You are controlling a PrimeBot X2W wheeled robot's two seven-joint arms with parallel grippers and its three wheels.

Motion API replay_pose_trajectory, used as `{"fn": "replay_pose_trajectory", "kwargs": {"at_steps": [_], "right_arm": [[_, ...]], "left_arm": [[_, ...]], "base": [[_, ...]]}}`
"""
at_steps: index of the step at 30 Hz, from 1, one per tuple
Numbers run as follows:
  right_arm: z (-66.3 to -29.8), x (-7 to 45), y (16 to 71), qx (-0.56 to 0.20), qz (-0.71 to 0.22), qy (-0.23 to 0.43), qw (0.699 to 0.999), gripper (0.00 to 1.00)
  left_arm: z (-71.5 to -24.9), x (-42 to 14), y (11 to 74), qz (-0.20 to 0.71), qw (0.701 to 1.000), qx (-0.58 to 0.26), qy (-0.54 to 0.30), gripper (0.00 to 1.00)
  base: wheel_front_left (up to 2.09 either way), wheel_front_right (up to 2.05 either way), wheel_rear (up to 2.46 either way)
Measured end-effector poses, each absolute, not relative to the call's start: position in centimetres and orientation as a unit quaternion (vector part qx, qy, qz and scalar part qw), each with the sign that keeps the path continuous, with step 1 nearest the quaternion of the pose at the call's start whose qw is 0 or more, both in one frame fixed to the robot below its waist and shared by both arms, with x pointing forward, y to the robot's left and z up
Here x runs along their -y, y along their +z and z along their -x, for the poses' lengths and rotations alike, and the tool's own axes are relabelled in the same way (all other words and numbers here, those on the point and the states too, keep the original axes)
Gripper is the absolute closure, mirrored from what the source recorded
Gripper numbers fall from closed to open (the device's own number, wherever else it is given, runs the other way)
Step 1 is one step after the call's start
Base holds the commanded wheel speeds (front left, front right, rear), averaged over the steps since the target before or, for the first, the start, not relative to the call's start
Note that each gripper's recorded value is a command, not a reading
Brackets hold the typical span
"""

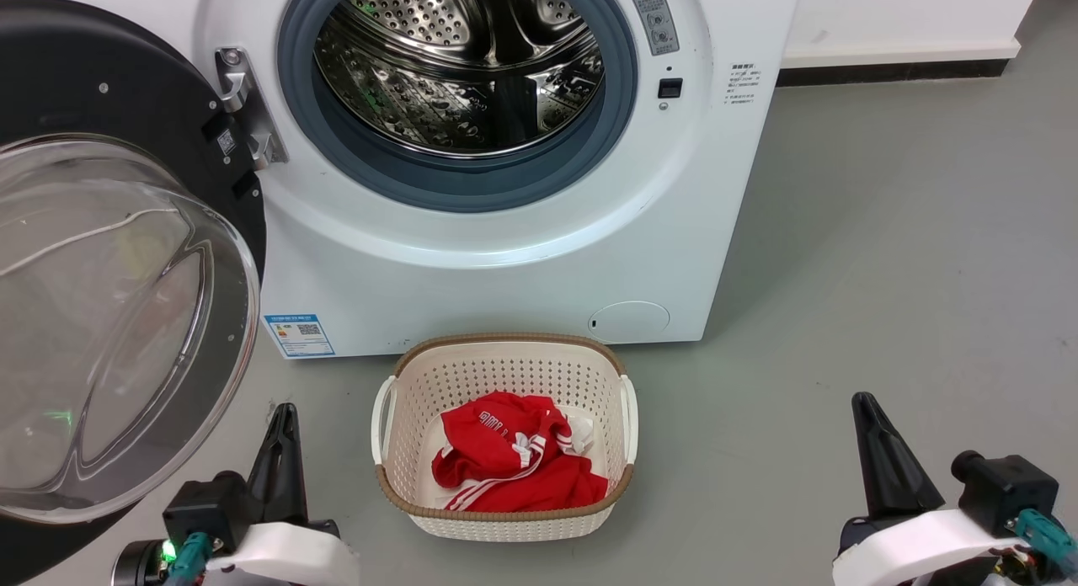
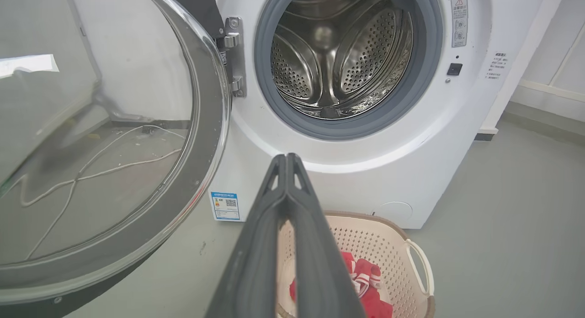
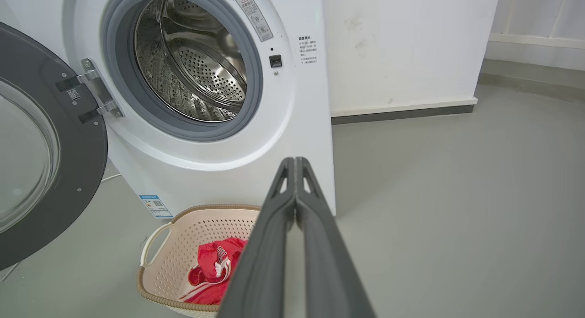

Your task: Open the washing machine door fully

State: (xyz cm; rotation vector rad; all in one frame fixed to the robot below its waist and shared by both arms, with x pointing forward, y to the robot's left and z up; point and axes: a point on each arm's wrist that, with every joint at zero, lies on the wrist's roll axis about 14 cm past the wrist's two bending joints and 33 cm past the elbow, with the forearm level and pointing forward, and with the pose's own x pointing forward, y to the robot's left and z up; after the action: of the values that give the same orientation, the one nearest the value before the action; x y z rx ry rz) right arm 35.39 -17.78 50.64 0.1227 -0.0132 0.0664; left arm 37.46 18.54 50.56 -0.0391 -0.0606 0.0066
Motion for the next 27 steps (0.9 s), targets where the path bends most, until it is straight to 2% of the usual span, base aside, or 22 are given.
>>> {"fn": "replay_pose_trajectory", "kwargs": {"at_steps": [14,27], "right_arm": [[-35.8,18.4,50.2,-0.002,-0.198,0.018,0.98,1.0],[-36.4,18.9,50.1,-0.007,-0.308,0.007,0.951,1.0]], "left_arm": [[-37.6,-19.2,49.9,0.163,0.986,0.007,0.021,1.0],[-37.8,-19.6,49.4,0.28,0.959,-0.009,0.033,1.0]], "base": [[0.0,0.0,0.0],[0.0,0.0,0.0]]}}
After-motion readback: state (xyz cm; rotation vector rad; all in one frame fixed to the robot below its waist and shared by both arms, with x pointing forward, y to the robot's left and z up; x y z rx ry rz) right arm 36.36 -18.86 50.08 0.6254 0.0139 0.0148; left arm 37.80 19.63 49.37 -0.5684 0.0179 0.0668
